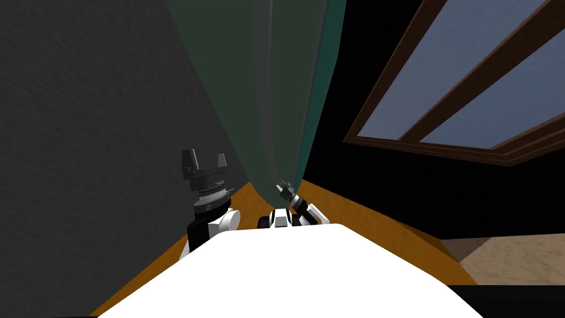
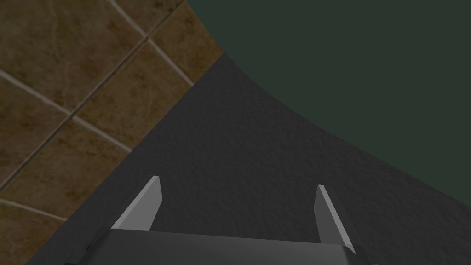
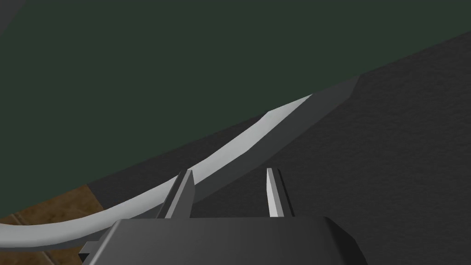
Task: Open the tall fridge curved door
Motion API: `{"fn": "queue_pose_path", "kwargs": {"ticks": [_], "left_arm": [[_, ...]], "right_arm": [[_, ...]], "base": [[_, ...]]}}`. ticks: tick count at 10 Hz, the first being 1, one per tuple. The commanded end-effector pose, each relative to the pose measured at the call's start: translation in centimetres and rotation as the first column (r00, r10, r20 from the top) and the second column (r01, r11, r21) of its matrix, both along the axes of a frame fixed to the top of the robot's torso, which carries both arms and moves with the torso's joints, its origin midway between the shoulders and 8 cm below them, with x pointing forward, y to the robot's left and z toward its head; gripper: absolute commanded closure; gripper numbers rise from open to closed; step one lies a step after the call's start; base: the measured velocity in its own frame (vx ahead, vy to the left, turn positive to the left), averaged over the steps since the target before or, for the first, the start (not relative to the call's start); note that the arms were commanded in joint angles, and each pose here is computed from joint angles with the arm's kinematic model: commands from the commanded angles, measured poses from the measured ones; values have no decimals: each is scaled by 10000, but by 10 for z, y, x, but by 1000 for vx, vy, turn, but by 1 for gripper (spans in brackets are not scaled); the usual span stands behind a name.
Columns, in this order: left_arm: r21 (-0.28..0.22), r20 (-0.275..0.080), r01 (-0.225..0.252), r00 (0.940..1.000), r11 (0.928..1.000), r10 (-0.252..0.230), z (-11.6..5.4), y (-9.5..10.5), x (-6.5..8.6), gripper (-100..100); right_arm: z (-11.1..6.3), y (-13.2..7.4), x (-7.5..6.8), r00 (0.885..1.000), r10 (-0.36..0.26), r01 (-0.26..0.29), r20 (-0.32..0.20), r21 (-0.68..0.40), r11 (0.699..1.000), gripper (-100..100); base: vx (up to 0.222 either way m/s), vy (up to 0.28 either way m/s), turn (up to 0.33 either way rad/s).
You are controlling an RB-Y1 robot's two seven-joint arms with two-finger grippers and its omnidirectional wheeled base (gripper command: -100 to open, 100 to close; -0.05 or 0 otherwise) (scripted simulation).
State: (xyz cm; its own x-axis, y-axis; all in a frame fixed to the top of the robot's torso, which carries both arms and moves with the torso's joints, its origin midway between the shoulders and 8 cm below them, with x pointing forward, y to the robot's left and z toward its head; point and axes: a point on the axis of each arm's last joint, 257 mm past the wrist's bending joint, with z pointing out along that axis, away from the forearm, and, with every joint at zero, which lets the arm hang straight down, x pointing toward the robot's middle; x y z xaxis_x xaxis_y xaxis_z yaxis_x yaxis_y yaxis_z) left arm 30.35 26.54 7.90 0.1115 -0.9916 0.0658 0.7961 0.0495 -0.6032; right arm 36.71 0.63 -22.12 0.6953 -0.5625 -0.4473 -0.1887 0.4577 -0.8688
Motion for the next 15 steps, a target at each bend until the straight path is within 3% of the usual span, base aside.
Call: {"fn": "queue_pose_path", "kwargs": {"ticks": [1, 9, 11, 15], "left_arm": [[-1, -1, -1, 10000, 10000, 1, 0, 0, 0, 0], [-2, 0, 1, 10000, 10000, -1, 0, 0, 0, 0], [1, 0, 0, 10000, 10000, 0, 0, 0, 0, 0], [-2, 0, 0, 10000, 10000, 0, 0, 0, 0, 0]], "right_arm": [[9, -2, 10, 9990, -411, 411, 174, 42, 9991, 100], [11, -17, 28, 9897, -1426, 1426, 129, 9, 9898, 100], [2, -19, 24, 9877, -1560, 1559, -67, -66, 9877, 100], [5, -27, 27, 9769, -2136, 2136, -6, -22, 9769, 100]], "base": [[-128, 323, -235], [-199, 267, -115], [-83, 175, -89], [-125, 317, -165]]}}
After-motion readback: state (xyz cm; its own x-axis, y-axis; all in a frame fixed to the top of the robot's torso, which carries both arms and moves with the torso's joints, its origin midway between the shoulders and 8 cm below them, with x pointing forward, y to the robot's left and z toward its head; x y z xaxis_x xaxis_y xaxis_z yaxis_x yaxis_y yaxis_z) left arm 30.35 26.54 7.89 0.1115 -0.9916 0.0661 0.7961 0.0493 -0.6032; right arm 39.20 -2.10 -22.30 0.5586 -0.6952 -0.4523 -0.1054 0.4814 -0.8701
